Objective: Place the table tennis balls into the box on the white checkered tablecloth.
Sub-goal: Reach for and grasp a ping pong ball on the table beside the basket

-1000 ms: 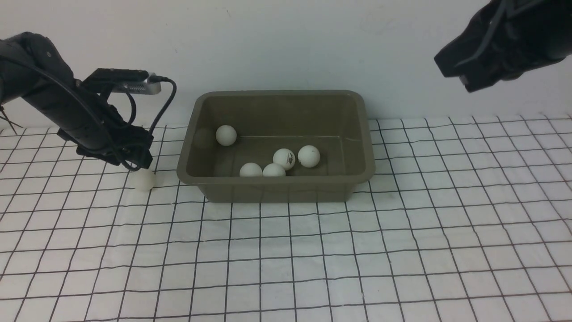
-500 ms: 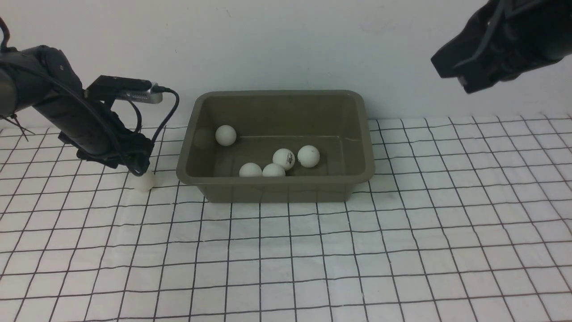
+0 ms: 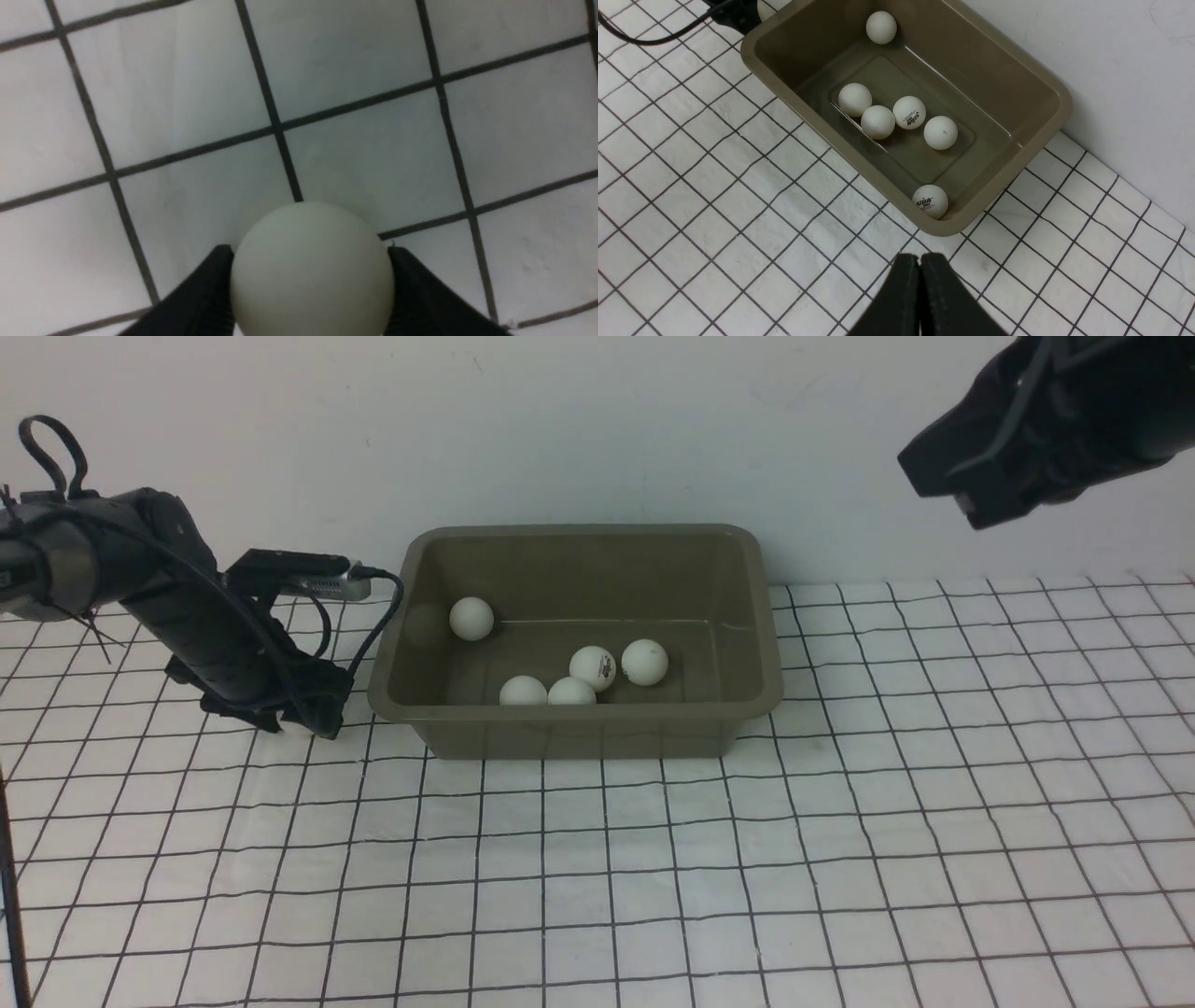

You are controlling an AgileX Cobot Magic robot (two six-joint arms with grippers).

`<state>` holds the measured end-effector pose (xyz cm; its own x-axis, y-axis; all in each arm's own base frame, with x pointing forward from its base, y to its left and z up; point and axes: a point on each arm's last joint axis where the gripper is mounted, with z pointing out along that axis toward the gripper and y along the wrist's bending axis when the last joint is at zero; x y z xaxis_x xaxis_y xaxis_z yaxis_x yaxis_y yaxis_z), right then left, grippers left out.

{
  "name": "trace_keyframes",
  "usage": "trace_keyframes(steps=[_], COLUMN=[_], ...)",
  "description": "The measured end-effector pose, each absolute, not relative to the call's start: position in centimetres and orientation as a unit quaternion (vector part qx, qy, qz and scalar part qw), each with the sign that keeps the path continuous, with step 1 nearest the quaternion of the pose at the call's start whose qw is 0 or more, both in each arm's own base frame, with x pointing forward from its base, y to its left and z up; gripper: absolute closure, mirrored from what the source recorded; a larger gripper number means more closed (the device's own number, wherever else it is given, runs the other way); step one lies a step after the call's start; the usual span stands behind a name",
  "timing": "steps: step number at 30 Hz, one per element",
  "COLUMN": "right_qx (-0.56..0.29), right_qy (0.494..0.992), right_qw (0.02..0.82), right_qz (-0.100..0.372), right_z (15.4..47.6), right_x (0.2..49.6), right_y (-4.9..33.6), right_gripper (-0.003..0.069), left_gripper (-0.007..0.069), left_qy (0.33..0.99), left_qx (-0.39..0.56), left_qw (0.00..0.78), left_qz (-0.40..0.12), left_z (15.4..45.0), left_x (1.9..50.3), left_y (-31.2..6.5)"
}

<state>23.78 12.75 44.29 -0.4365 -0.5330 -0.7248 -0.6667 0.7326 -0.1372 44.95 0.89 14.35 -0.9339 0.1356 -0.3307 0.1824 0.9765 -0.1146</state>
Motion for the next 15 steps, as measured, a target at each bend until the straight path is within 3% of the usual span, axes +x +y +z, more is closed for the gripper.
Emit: trace_keyframes(steps=[5, 10, 15], right_qx=[-0.356, -0.356, -0.356], right_qy=[0.843, 0.843, 0.843], right_qw=[0.394, 0.395, 0.395], right_qz=[0.085, 0.085, 0.085], right_z=[44.3, 44.3, 44.3], right_x=[23.8, 23.8, 23.8], right_y=[12.7, 12.7, 12.7], right_gripper=[0.0676, 0.0676, 0.0676], left_gripper=[0.0272, 0.0272, 0.0272], left_qy=[0.977, 0.961, 0.929], left_qx=[0.095, 0.104, 0.147], left_qw=[0.181, 0.255, 0.335], left_qz=[-0.054, -0.029, -0.062], left_z=[16.5, 23.8, 29.5], left_x=[44.7, 43.3, 41.7], left_y=[1.1, 1.1, -2.8])
